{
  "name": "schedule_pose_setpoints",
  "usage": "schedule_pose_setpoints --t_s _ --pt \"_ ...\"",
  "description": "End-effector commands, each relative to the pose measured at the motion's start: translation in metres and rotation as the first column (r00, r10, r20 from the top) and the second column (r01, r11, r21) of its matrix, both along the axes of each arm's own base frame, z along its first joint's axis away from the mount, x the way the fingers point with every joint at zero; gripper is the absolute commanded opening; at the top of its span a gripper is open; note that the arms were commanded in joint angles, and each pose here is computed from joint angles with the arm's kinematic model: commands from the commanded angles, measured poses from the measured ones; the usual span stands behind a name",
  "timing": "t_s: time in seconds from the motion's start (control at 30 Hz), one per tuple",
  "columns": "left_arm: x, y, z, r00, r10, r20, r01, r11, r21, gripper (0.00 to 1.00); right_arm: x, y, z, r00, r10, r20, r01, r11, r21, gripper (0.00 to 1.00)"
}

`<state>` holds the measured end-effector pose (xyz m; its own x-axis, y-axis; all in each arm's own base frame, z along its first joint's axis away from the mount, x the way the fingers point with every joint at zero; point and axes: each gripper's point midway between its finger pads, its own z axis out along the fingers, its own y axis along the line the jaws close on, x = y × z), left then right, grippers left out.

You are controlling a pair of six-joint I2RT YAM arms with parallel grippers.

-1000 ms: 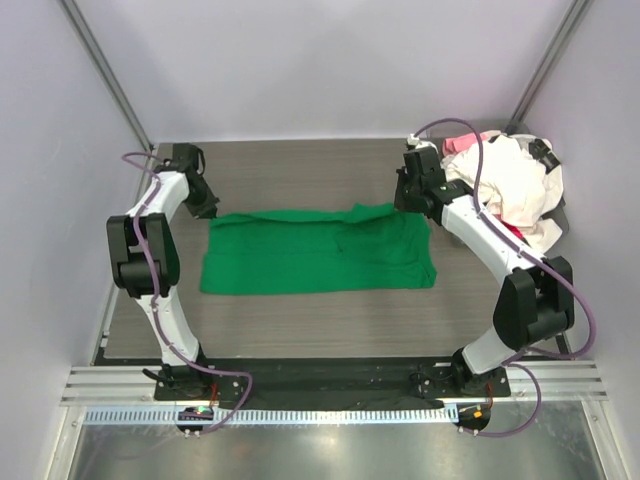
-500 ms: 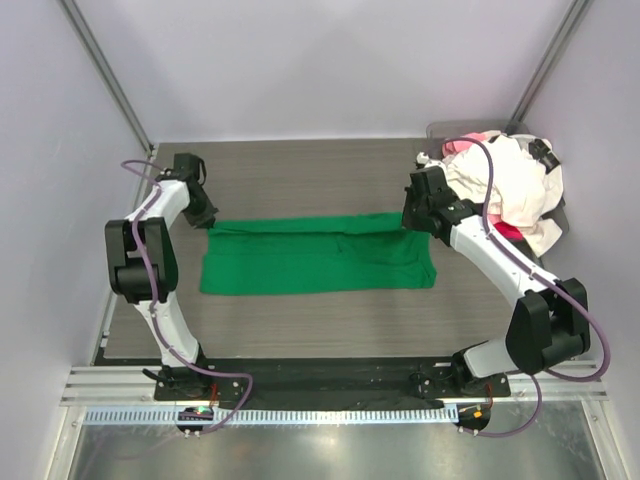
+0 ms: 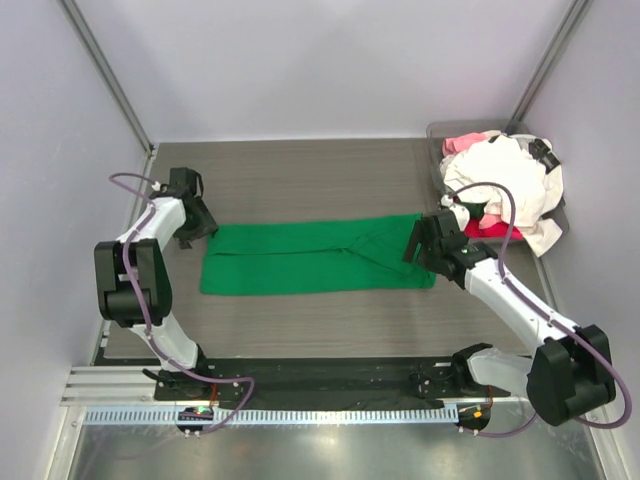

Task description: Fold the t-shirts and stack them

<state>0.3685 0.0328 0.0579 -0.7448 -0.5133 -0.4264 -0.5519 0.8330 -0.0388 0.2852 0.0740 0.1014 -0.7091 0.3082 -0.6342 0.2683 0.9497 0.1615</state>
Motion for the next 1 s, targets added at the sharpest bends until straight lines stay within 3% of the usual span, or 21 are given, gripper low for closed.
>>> schedule_pose_setpoints --t_s 0.0,0.2,0.3,0.5,0.77,0.97 --pt "0.010 0.012 0.033 0.994 0.037 0.108 -0.043 0.997 0.059 0.62 -0.007 -0.012 0.005 0.993 -0.115 0.039 0.114 0.993 0.022 0.83" --pt "0.011 -0.003 0.051 0.989 -0.021 0.148 0.010 0.997 0.075 0.61 0.006 0.016 0.012 0.999 -0.042 0.029 0.039 0.993 0.110 0.82" --pt "0.016 -0.035 0.052 0.983 -0.126 0.136 0.116 0.990 0.085 0.60 0.018 0.043 0.006 1.000 0.024 0.005 -0.025 0.988 0.151 0.82" --pt "0.004 -0.087 0.011 0.967 -0.253 -0.028 0.254 0.966 0.053 0.58 0.032 0.067 -0.028 0.994 0.024 -0.105 -0.004 0.983 0.185 0.81" --pt "-0.028 -0.081 -0.030 0.950 -0.217 -0.226 0.236 0.970 0.059 0.54 0.044 0.059 -0.083 0.959 0.002 -0.283 0.036 0.991 0.129 0.81" --pt "-0.070 -0.086 -0.052 0.927 -0.201 -0.316 0.210 0.978 -0.006 0.52 0.086 0.054 -0.112 0.940 -0.013 -0.340 0.058 0.991 0.122 0.81"
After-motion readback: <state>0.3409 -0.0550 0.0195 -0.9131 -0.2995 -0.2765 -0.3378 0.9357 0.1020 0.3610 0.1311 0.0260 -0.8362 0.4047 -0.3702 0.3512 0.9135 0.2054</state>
